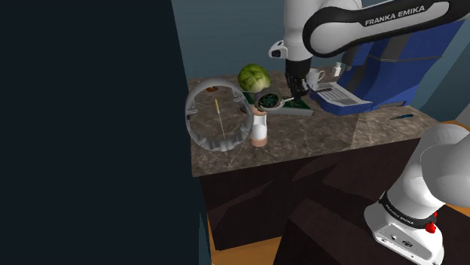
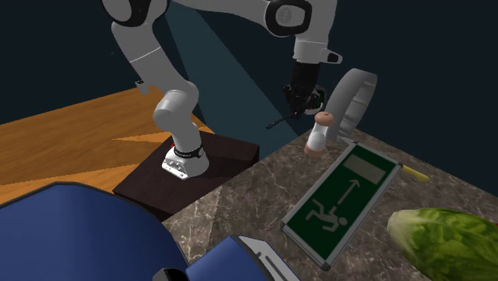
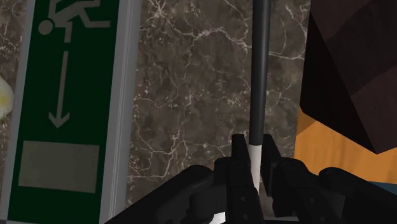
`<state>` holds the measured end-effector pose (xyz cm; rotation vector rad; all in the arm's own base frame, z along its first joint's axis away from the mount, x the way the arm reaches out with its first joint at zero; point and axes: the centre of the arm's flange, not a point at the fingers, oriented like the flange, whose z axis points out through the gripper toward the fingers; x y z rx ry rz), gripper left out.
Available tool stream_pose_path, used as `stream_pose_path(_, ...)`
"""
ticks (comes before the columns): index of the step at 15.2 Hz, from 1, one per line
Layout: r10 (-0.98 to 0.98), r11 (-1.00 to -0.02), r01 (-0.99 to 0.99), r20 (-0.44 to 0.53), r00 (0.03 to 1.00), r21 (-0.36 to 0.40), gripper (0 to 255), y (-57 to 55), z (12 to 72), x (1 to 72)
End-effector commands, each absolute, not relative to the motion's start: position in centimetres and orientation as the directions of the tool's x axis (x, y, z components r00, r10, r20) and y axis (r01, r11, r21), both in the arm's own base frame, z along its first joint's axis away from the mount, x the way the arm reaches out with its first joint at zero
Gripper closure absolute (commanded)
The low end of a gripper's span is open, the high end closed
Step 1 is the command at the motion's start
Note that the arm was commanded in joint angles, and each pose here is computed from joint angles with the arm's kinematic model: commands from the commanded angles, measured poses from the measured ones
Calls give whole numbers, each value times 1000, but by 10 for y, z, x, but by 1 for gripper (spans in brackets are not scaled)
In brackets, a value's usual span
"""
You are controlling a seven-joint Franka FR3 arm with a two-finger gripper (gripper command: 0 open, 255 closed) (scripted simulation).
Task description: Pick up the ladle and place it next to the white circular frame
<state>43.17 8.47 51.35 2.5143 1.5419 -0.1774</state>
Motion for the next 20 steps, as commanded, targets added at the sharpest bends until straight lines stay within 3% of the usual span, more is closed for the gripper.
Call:
stream_pose_path(1, 869, -443, 892, -198, 453, 96, 255, 86, 503, 431)
stream_pose_path(20, 869, -443, 892, -198, 453, 96, 255, 86, 403, 431)
